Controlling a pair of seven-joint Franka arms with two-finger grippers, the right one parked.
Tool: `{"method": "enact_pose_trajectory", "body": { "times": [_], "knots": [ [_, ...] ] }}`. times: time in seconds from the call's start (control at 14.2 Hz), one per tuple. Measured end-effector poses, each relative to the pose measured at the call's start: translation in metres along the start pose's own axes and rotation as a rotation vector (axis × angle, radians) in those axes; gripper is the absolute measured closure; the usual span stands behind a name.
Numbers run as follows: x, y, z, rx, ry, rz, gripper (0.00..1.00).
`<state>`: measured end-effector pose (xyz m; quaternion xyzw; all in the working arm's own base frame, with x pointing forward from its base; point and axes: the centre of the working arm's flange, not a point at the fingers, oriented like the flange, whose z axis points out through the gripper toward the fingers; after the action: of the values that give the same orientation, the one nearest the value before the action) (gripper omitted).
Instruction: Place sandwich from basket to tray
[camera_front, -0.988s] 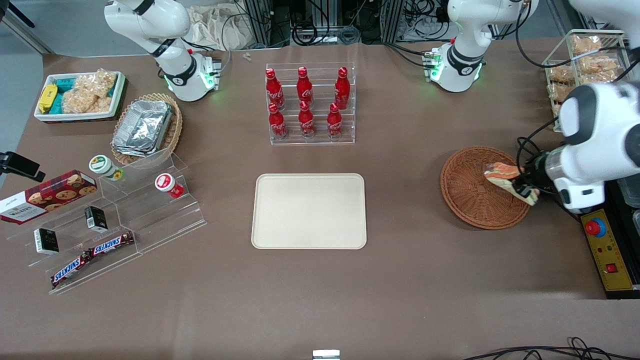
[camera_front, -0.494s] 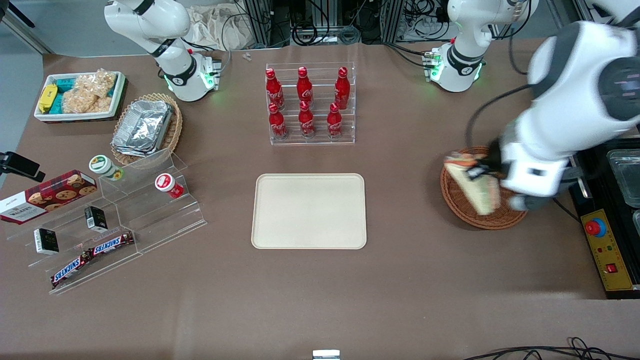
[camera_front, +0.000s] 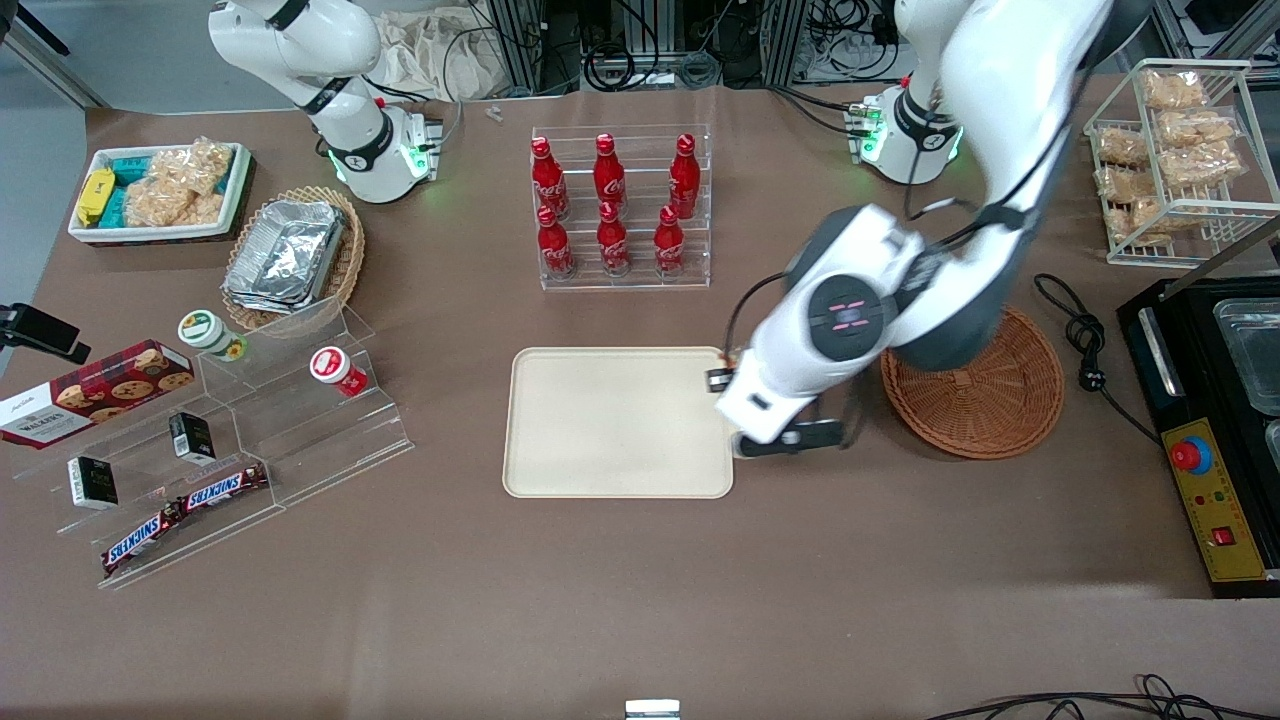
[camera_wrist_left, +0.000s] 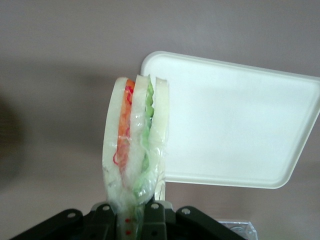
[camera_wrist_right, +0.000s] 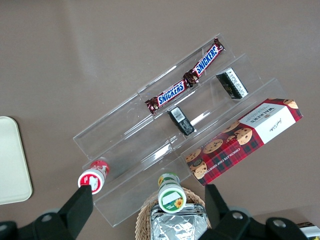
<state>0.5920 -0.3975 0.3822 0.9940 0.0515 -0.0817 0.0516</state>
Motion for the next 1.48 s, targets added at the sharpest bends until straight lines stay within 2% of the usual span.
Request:
{"method": "enact_pose_trajectory", "body": {
  "times": [0.14,0.28,0.42,0.64,0.78,0.99,1.06,1.2,1.27,1.48],
  "knots": [
    [-0.006,0.027,0.052,-0.002,-0.013,0.042,0.81],
    [-0.01,0.04,0.097,0.018,-0.024,0.069,0.81],
    [-0.004,0.04,0.125,0.031,-0.015,0.078,0.81],
    [0.002,0.035,0.151,0.045,-0.024,0.077,0.81],
    [0.004,0.035,0.149,0.041,-0.02,0.075,0.67],
    [0.017,0.032,0.107,0.012,0.031,0.057,0.37],
    [0.023,0.026,0.084,0.011,0.046,0.045,0.28],
    [0.032,0.0,0.03,0.038,0.057,0.006,0.07],
    [0.038,-0.021,-0.004,0.05,0.07,-0.023,0.01],
    [0.053,-0.107,-0.098,0.079,0.107,-0.104,0.0]
  ]
}}
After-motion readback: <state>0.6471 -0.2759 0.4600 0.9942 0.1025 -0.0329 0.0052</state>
